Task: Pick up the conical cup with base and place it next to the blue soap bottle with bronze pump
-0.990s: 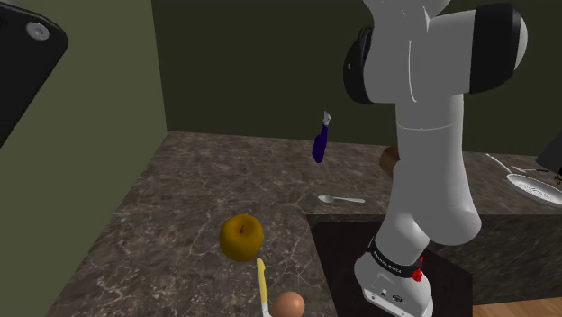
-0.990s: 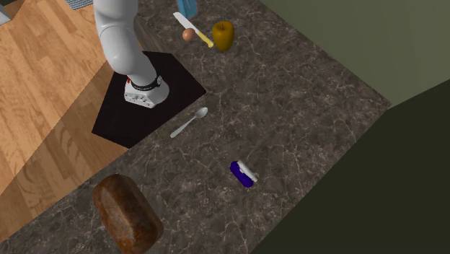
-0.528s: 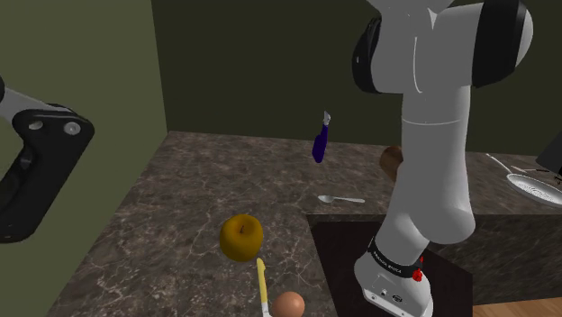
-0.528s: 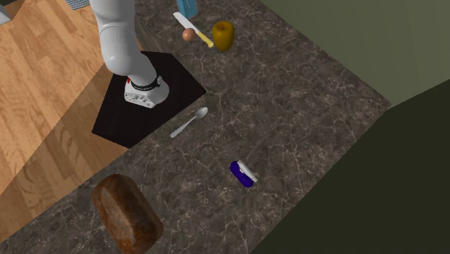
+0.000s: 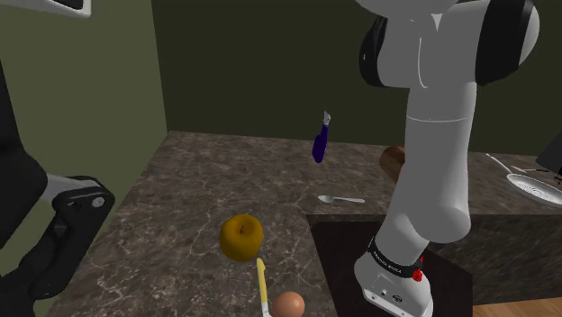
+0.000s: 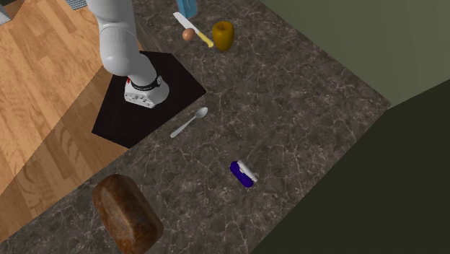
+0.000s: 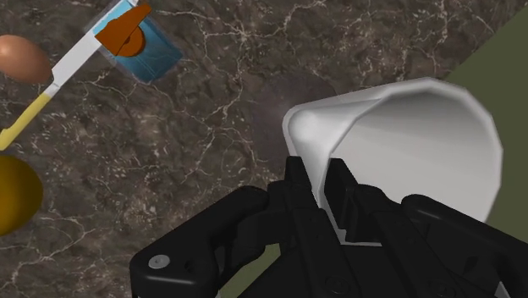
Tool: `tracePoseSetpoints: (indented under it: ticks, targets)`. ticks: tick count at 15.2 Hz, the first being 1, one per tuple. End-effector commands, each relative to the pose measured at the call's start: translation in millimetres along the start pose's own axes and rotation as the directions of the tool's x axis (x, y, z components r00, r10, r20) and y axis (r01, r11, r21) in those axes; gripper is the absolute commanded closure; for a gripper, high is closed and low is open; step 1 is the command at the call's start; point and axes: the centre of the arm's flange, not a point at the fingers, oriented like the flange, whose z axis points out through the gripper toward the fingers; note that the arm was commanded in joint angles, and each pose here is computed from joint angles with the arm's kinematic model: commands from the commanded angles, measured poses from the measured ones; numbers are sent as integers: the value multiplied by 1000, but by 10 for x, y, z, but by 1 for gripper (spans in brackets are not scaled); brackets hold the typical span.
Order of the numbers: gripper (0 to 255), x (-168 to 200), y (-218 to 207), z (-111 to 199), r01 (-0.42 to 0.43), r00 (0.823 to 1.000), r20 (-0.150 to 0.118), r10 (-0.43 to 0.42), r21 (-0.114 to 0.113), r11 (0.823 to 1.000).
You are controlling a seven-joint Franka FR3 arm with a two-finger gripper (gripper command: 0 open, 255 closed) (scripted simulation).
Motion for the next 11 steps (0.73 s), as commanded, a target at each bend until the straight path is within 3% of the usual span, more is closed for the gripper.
tracePoseSetpoints:
  ticks: [1,11]
  targets:
    - [255,7,19,97,0,1000,0,0,1,1000]
    - [255,60,99,616,0,1000,0,0,1,1000]
